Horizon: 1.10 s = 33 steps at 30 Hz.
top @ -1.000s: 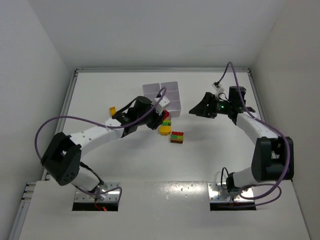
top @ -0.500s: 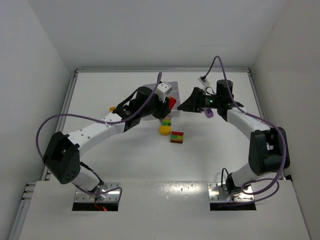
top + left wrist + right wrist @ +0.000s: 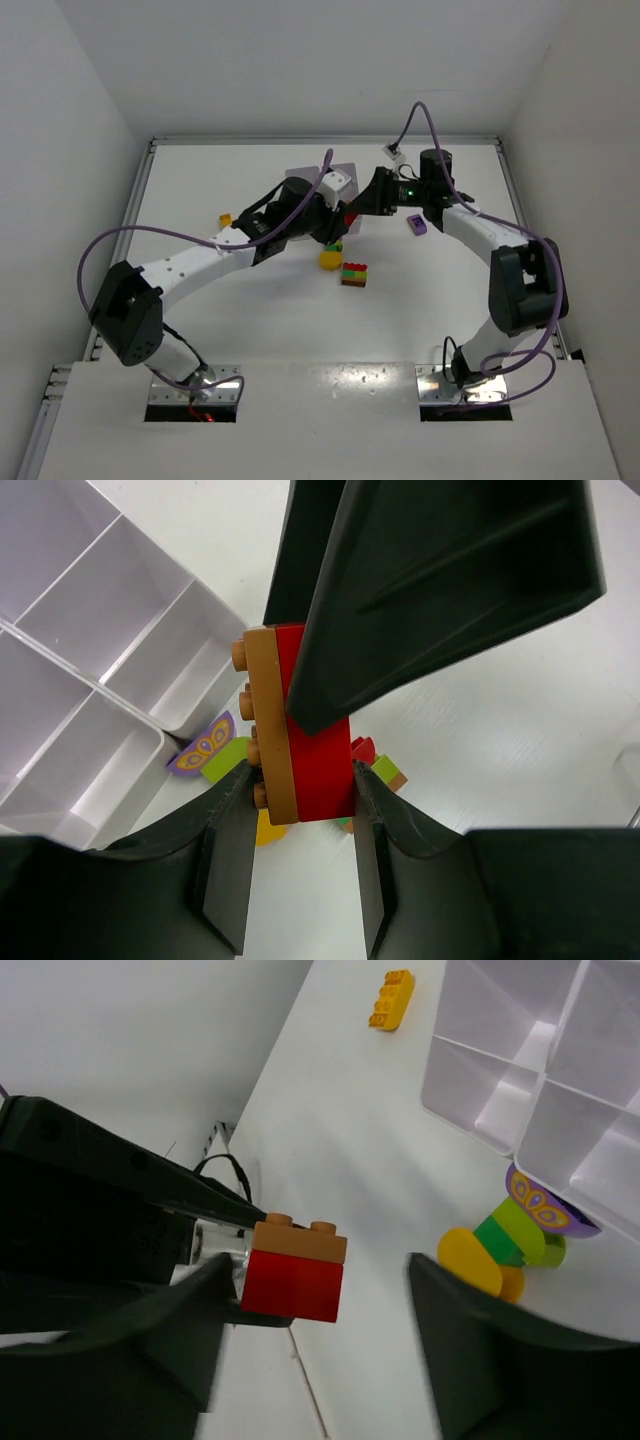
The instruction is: Sort the legos into containers by color
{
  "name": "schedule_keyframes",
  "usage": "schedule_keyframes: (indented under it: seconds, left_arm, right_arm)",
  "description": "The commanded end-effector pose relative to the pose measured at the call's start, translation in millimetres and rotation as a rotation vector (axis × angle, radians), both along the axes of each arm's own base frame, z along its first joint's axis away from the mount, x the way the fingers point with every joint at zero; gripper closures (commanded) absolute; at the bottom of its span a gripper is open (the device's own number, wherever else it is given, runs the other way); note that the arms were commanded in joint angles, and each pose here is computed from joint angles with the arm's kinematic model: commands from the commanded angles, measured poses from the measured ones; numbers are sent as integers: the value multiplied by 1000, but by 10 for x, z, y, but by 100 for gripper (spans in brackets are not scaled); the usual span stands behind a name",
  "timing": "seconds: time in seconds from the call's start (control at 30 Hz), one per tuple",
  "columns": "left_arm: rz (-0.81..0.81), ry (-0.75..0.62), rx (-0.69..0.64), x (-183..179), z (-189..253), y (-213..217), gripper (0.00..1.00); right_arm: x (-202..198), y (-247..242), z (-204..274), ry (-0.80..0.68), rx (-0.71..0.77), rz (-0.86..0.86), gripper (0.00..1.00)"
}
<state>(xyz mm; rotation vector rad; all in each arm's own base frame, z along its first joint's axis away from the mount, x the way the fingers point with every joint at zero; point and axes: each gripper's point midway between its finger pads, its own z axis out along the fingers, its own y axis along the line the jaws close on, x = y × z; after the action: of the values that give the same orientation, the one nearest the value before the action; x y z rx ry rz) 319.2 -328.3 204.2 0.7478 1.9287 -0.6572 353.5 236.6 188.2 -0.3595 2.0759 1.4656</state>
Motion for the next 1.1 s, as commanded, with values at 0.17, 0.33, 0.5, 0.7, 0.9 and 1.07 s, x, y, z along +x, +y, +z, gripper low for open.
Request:
schedule_keyframes:
  seconds: [0.17, 0.33, 0.5, 0.7, 0.9, 1.07]
  left_arm:
    - [22, -61, -34, 92, 244, -68, 100]
    - [59, -71, -36, 147, 262, -36, 100]
    - [89, -71, -36, 267, 270, 52, 82]
    - [93, 27, -125, 529, 324, 454, 28]
    - [-201, 267, -291, 376, 263, 395, 30]
    - [-372, 314, -356, 190, 319, 294, 34]
  right_arm:
    - [-85, 149, 156, -85, 34, 97, 58]
    - [-154, 144, 208, -102, 43, 118, 81]
    - [-208, 134, 234, -120, 41, 131, 96]
    - [-373, -3, 243, -128, 33, 178, 98]
    - [-432, -42, 254, -149, 37, 189, 98]
    - [-410, -37, 293, -168, 39, 189, 98]
